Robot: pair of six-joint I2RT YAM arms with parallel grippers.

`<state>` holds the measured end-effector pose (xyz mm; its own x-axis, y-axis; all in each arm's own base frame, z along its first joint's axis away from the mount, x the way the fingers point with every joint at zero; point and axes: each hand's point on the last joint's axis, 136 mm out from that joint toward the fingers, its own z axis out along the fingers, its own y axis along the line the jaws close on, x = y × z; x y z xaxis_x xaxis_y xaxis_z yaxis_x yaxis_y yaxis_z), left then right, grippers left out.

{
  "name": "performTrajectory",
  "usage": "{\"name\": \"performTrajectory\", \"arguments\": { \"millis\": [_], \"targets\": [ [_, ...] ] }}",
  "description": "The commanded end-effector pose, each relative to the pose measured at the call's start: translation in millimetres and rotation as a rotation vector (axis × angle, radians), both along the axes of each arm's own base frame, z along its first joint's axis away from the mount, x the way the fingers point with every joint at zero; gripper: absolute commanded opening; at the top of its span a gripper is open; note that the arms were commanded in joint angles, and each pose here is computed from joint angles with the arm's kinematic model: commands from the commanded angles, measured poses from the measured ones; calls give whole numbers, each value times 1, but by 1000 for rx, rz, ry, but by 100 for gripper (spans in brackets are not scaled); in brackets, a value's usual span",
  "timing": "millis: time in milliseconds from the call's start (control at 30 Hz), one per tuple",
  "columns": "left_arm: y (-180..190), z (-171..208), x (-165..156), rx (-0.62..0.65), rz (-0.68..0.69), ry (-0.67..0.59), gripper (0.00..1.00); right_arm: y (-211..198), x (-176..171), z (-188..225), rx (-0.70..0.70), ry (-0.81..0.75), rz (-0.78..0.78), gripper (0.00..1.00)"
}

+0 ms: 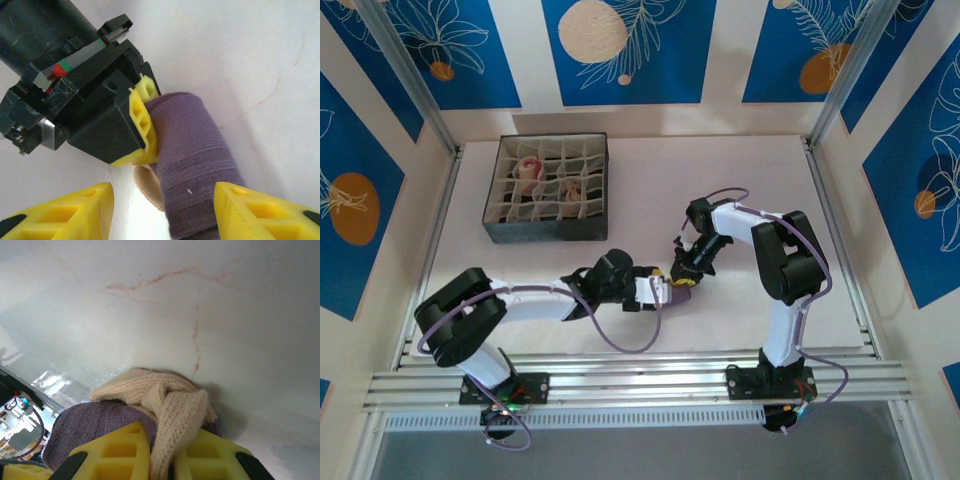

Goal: Roll the socks

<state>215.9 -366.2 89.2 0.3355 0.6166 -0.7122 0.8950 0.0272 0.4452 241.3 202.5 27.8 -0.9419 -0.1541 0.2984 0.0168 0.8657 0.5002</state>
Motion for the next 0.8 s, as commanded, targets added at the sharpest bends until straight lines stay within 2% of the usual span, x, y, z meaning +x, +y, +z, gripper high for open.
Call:
{"name": "performTrajectory", "arguments": {
  "millis": [0,467,767],
  "targets": [
    [-5,-10,-1,12,14,-38,54,-14,-14,-18,-114,59,15,13],
    [2,-21,-29,-40,46,66,56,-18,-19,-25,-150,66,7,13],
    [-10,-42,-23,-27,53,76,58,-14,-24,-23,-145,63,15,14]
  ]
}}
